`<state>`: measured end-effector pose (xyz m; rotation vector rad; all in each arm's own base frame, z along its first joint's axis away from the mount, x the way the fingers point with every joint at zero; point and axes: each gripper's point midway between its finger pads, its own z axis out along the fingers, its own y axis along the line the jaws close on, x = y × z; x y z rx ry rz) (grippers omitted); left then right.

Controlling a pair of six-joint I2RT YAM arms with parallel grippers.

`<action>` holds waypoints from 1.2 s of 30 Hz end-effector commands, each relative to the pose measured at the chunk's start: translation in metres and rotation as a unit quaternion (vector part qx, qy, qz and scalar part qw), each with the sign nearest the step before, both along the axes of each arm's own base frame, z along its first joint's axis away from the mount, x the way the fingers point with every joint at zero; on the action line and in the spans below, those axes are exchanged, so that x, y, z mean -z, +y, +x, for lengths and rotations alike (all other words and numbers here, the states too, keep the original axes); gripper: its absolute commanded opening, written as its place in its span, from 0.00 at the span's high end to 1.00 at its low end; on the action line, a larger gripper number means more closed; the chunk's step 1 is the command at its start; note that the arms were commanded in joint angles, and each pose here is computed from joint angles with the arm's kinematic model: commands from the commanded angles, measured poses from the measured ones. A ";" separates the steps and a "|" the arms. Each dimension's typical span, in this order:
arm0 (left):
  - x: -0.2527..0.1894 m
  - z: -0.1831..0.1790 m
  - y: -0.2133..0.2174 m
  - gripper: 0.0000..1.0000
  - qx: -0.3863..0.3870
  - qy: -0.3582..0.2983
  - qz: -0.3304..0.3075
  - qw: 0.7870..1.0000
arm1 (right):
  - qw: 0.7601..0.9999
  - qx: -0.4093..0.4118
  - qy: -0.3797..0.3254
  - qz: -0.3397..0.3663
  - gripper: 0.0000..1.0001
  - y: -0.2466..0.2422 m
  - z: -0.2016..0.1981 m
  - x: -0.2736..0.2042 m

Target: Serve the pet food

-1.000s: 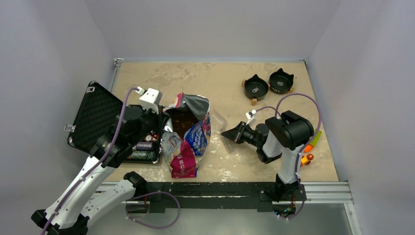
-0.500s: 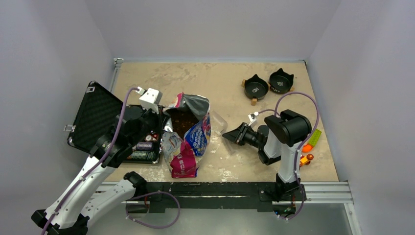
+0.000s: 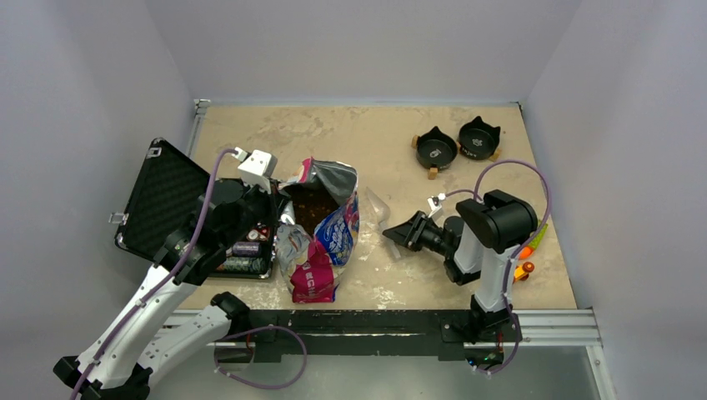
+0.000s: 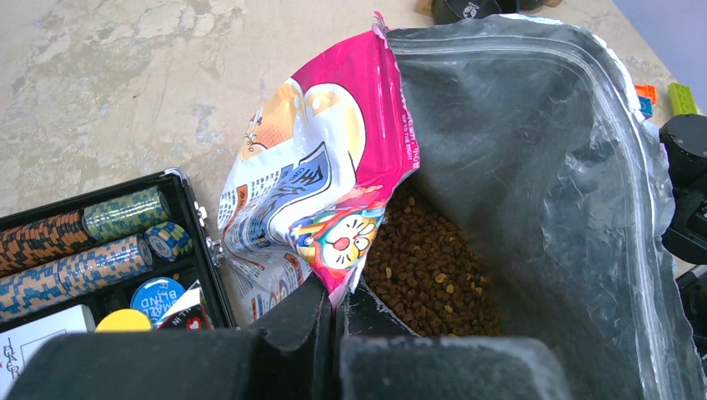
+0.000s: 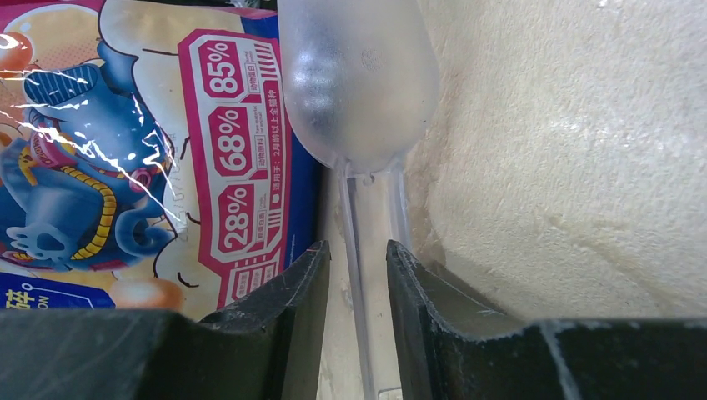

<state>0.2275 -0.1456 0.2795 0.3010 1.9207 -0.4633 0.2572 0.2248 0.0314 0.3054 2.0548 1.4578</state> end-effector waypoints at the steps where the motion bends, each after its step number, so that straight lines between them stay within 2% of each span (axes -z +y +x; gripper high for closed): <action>1: -0.075 0.017 -0.006 1.00 -0.005 -0.125 -0.069 0.990 | 0.999 0.027 -0.027 -0.039 0.62 -0.016 0.004 0.010; 10: -0.074 0.017 -0.006 1.00 -0.005 -0.124 -0.068 0.990 | 0.998 0.042 -0.019 -0.046 0.61 -0.025 0.005 0.012; 17: -0.074 0.017 -0.007 1.00 -0.003 -0.123 -0.069 0.990 | 0.996 0.072 0.030 -0.035 0.62 -0.031 0.010 0.019; 22: -0.074 0.017 -0.007 1.00 -0.003 -0.122 -0.069 0.990 | 0.992 0.086 0.076 -0.044 0.78 -0.035 0.015 0.026; 26: -0.075 0.016 -0.006 1.00 -0.004 -0.124 -0.070 0.990 | 0.990 0.088 0.092 -0.052 0.98 -0.037 0.015 0.029; 36: -0.075 0.016 -0.007 1.00 -0.001 -0.123 -0.071 0.990 | 0.997 0.034 0.059 0.021 1.00 -0.018 0.016 -0.002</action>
